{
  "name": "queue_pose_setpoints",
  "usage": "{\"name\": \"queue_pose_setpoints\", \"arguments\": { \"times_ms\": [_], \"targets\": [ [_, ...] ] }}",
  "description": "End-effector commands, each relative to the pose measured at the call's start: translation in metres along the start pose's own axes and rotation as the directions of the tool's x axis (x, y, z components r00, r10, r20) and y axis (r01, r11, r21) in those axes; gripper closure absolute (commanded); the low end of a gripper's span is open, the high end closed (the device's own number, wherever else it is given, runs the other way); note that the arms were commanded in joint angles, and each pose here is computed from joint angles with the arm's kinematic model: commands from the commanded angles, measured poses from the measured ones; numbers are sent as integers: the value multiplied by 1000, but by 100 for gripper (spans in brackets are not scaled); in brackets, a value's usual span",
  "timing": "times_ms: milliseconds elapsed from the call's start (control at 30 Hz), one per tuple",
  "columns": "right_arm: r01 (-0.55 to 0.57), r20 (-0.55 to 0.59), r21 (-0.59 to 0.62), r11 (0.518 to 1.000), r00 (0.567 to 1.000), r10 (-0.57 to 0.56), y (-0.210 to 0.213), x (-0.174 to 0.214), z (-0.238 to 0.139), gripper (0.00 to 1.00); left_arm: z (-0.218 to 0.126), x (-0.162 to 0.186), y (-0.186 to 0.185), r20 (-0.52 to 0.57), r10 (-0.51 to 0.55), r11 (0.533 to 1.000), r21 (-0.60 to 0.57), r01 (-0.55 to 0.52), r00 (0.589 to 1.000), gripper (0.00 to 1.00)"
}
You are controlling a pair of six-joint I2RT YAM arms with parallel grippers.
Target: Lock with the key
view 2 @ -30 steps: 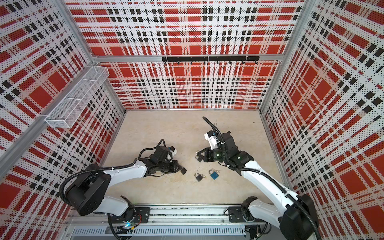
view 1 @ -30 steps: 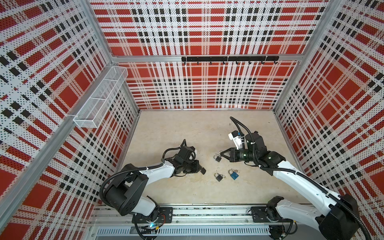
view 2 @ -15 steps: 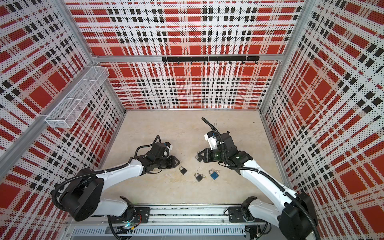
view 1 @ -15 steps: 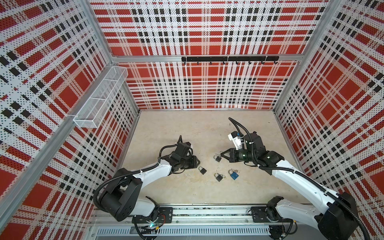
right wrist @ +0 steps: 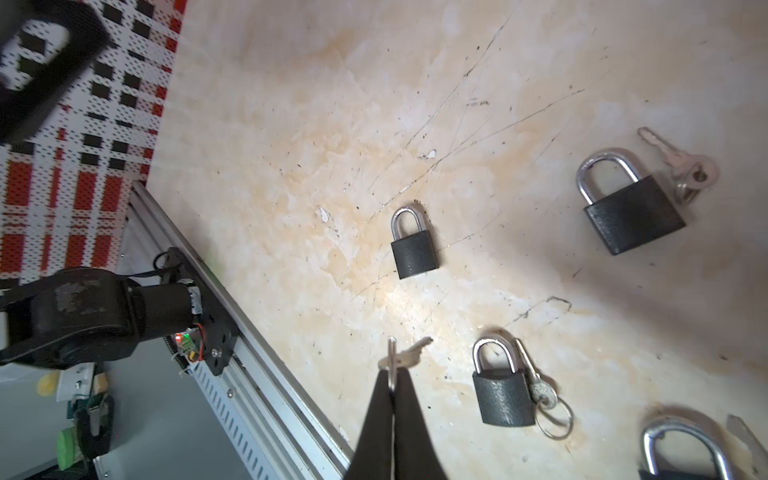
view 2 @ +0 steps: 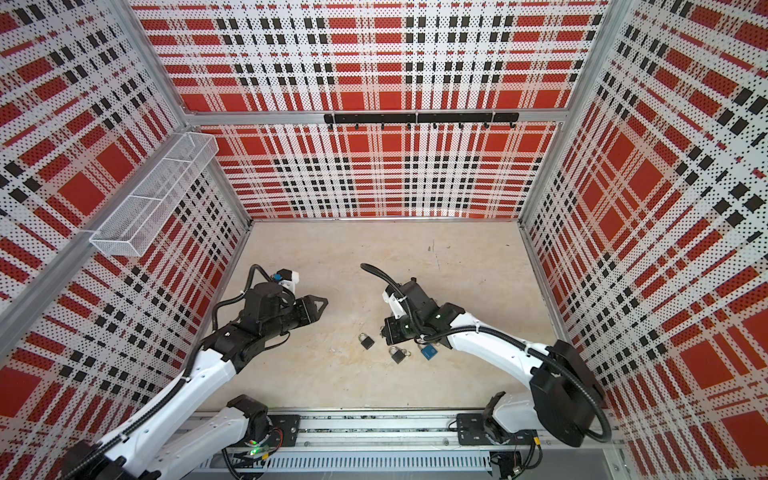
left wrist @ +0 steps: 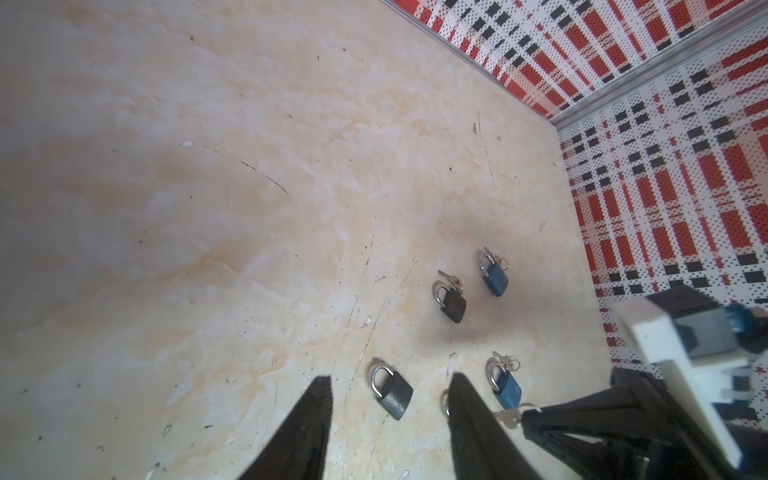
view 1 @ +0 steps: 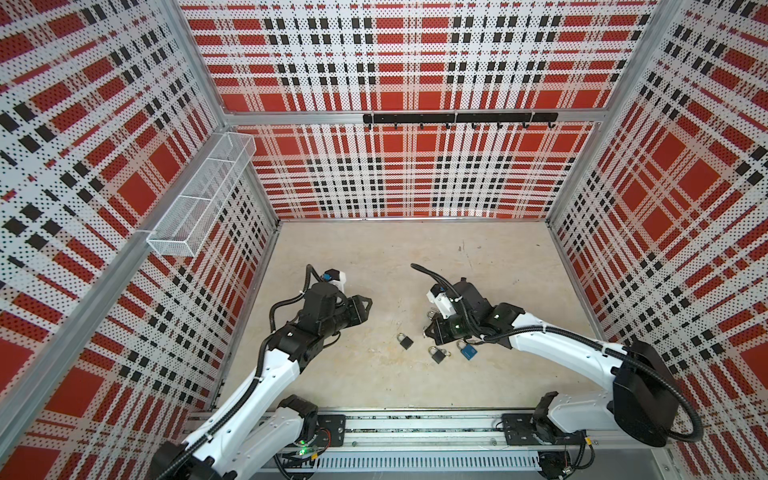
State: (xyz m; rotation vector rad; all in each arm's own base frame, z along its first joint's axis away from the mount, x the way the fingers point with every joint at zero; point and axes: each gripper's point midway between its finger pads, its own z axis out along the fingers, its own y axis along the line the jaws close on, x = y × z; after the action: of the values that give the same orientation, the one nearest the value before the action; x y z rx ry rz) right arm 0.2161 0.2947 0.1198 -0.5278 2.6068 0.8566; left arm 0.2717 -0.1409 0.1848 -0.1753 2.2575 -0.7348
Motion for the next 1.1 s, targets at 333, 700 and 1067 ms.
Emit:
{"name": "queue_pose_setpoints", "arguments": {
  "times_ms": [333,700,1067],
  "targets": [
    [49,-52,66,997,998,-46,3,-6,35,100,-26,9,20,6,-52,998,-44,52,999,51],
    [47,-138,144,988,990,-27,-11,0,55,100,-29,9,21,10,-63,998,-29,64,998,51],
    [59,-198,186,981,980,-22,-18,3,75,100,-28,9,31,17,-93,995,-35,93,996,51]
  ]
}}
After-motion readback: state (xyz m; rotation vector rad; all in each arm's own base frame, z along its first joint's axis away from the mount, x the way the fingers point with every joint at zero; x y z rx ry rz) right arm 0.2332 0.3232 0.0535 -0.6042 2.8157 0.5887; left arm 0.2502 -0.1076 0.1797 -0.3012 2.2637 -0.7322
